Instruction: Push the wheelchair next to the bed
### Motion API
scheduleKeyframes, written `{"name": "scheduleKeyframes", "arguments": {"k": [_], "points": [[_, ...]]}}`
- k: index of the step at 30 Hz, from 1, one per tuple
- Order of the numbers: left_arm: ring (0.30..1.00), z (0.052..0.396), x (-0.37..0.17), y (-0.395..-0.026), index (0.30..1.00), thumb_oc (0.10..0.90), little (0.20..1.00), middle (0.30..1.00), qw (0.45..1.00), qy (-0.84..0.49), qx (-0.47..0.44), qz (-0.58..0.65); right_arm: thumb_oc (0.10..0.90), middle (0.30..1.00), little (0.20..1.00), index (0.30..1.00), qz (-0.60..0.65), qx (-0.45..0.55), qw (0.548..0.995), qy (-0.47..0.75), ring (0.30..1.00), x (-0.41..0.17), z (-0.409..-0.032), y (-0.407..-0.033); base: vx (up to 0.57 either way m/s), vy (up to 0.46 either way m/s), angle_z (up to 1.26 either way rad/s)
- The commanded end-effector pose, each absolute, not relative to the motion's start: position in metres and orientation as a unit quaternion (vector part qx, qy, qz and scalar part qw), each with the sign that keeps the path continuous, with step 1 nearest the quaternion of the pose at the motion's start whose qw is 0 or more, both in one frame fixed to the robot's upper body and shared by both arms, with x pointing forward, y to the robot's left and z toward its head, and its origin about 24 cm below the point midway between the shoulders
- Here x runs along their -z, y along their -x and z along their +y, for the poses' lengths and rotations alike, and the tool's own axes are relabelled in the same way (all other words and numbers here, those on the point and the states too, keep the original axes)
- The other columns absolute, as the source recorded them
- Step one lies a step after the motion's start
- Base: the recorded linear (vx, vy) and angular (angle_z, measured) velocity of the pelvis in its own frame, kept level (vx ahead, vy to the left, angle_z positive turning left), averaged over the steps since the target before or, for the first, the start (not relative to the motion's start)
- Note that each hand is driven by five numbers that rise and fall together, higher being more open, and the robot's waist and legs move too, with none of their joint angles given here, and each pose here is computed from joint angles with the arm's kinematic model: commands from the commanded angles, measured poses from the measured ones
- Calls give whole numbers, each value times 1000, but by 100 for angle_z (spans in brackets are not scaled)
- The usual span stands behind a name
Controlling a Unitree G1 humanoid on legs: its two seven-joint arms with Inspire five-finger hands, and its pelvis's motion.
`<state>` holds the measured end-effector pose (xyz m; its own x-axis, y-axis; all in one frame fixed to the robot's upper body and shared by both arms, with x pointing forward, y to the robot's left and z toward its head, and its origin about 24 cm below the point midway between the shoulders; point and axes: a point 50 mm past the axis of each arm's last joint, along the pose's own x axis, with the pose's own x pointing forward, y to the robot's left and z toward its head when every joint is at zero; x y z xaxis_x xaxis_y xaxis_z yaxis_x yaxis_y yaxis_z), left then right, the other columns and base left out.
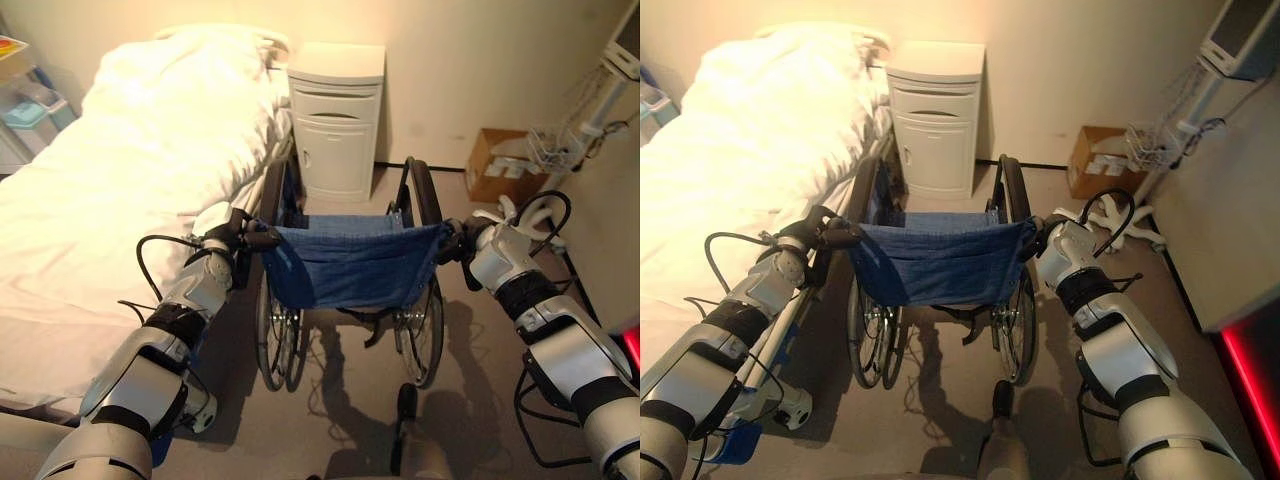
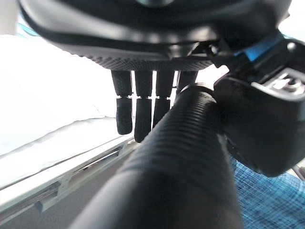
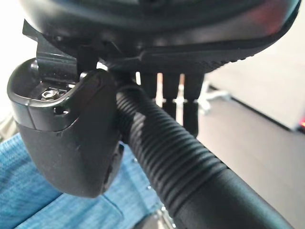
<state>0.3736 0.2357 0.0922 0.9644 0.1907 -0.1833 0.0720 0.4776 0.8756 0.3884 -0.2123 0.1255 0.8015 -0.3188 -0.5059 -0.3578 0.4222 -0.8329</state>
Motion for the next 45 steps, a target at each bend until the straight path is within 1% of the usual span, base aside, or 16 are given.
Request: {"name": "scheduleKeyframes", "arguments": {"k": [1,3,6,11,16,19,24,28,32,35,37,45], "points": [[300,202,-96,-381,300,400,300,300,908,-406,31,100,400,300,300,300,301,-100,730,605,300,-100,-208,-382,407,-121,97],[300,196,-89,-379,300,400,300,300,906,-410,34,97,400,300,300,300,294,-92,735,604,300,-103,-214,-383,261,-124,74],[300,194,-96,-384,300,400,300,300,905,-416,28,86,400,300,300,300,277,-83,740,607,300,-116,-215,-389,176,-124,38],[300,209,-101,-386,300,400,300,300,906,-411,13,98,400,300,300,300,245,-91,739,621,300,-127,-210,-394,161,-88,16],[300,214,-85,-377,300,400,300,300,902,-416,9,116,400,300,300,300,257,-108,735,619,300,-116,-211,-391,142,-86,9],[300,220,-87,-376,300,400,300,300,900,-422,1,111,400,300,300,300,268,-99,744,604,300,-110,-210,-389,227,-61,-10],[300,228,-82,-371,300,400,300,300,897,-423,-2,126,400,300,300,300,281,-107,740,601,300,-95,-200,-384,299,164,-45],[300,237,-79,-370,300,400,300,300,897,-415,-12,151,400,300,300,300,280,-117,734,607,300,-81,-204,-376,203,222,-73],[300,247,-79,-370,300,400,300,300,896,-408,-29,175,400,300,300,300,261,-123,738,611,300,-86,-200,-379,90,110,-21],[300,247,-81,-372,300,400,300,300,896,-406,-30,177,400,300,300,300,255,-120,744,606,300,-88,-196,-381,32,55,5],[300,244,-82,-373,300,400,300,300,897,-404,-29,177,400,300,300,300,256,-123,757,589,300,-86,-191,-382,25,47,-35],[300,242,-82,-374,300,400,300,300,900,-397,-41,173,400,300,300,300,248,-144,764,578,300,-81,-178,-384,29,45,-15]]}}
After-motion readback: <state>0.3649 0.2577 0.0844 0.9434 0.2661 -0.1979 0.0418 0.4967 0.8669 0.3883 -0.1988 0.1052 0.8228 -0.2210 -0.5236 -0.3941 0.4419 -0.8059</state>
